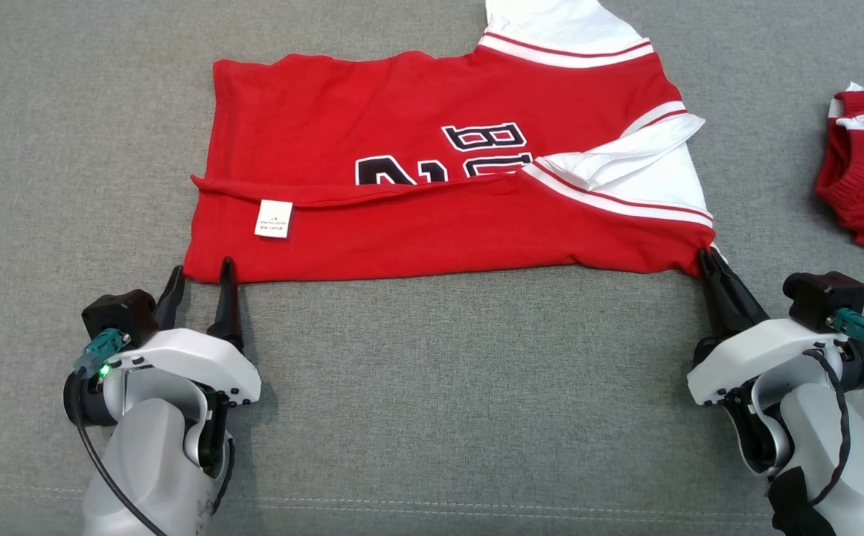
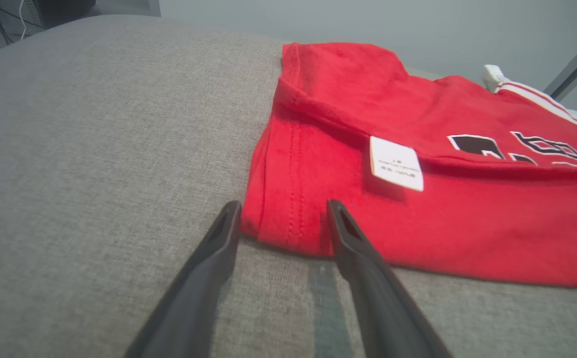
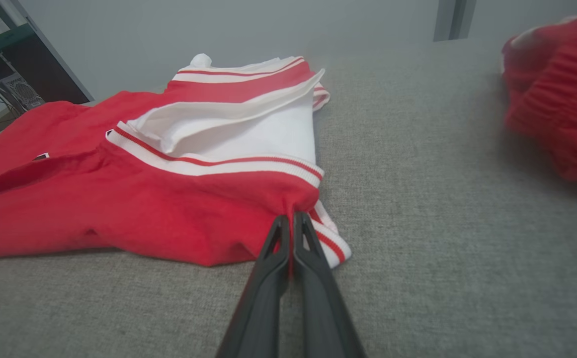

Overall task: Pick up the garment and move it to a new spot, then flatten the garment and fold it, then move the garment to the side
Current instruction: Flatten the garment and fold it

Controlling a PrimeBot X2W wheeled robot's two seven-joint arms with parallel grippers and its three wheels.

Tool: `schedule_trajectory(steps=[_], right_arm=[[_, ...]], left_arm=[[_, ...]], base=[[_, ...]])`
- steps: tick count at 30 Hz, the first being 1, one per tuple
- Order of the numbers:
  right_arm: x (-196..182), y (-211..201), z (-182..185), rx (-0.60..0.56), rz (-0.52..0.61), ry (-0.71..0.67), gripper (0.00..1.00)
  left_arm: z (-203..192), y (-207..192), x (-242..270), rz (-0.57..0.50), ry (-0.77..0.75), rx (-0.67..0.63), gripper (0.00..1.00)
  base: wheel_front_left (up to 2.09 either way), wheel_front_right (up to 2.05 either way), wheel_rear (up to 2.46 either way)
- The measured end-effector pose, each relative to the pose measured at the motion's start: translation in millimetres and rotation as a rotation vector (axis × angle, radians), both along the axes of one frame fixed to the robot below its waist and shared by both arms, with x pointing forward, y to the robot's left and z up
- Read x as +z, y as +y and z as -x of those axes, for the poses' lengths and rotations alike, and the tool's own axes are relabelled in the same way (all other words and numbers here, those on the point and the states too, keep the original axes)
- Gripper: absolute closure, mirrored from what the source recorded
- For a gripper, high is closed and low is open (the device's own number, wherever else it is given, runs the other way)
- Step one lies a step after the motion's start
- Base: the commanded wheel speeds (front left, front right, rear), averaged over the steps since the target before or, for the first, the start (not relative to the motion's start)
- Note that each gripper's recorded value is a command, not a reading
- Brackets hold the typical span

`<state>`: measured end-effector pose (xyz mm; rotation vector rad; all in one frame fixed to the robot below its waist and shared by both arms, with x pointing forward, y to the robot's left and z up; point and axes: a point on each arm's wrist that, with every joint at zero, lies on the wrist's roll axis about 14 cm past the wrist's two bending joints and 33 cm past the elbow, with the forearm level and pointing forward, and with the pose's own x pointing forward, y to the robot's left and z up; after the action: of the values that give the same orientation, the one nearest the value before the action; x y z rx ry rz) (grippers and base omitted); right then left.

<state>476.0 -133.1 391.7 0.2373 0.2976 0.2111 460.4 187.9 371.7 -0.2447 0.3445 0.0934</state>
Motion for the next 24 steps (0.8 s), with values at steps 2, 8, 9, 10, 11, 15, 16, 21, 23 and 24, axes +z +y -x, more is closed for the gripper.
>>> schedule_trajectory(steps=[2,8,9,10,11,15,16,21,23,24], right_arm=[[0,-1,0,-0.001,0.001,0.000,1.00],[-2,-2,0,-0.002,0.002,0.003,1.00],[-2,-2,0,-0.002,0.002,0.003,1.00],[-2,-2,0,-0.002,0.002,0.002,1.00],[-1,-2,0,-0.002,0.001,0.001,1.00],[4,-1,-1,-0.005,-0.007,-0.009,1.00],[6,-2,-1,-0.006,-0.007,-0.014,1.00],[18,-2,2,-0.009,-0.011,-0.037,1.00],[21,-3,7,-0.010,-0.012,-0.040,1.00],[21,-3,10,-0.011,-0.013,-0.039,1.00]], left_arm=[[1,-1,-3,0.001,0.008,-0.006,0.91],[3,-2,-9,0.012,0.027,-0.012,1.00],[2,-2,-9,0.013,0.027,-0.012,1.00],[2,-2,-9,0.014,0.025,-0.010,1.00],[1,-1,-8,0.015,0.024,-0.007,1.00],[1,2,-3,0.015,0.010,0.002,1.00],[1,2,0,0.012,0.005,0.002,1.00],[12,6,5,0.009,-0.001,0.013,1.00],[18,7,6,0.008,0.000,0.017,1.00],[21,7,7,0.006,0.001,0.017,1.00]], base=[[0.00,0.00,0.00],[0.00,0.00,0.00],[0.00,0.00,0.00],[0.00,0.00,0.00],[0.00,0.00,0.00],[0.00,0.00,0.00],[0.00,0.00,0.00],[0.00,0.00,0.00],[0.00,0.00,0.00],[0.00,0.00,0.00]])
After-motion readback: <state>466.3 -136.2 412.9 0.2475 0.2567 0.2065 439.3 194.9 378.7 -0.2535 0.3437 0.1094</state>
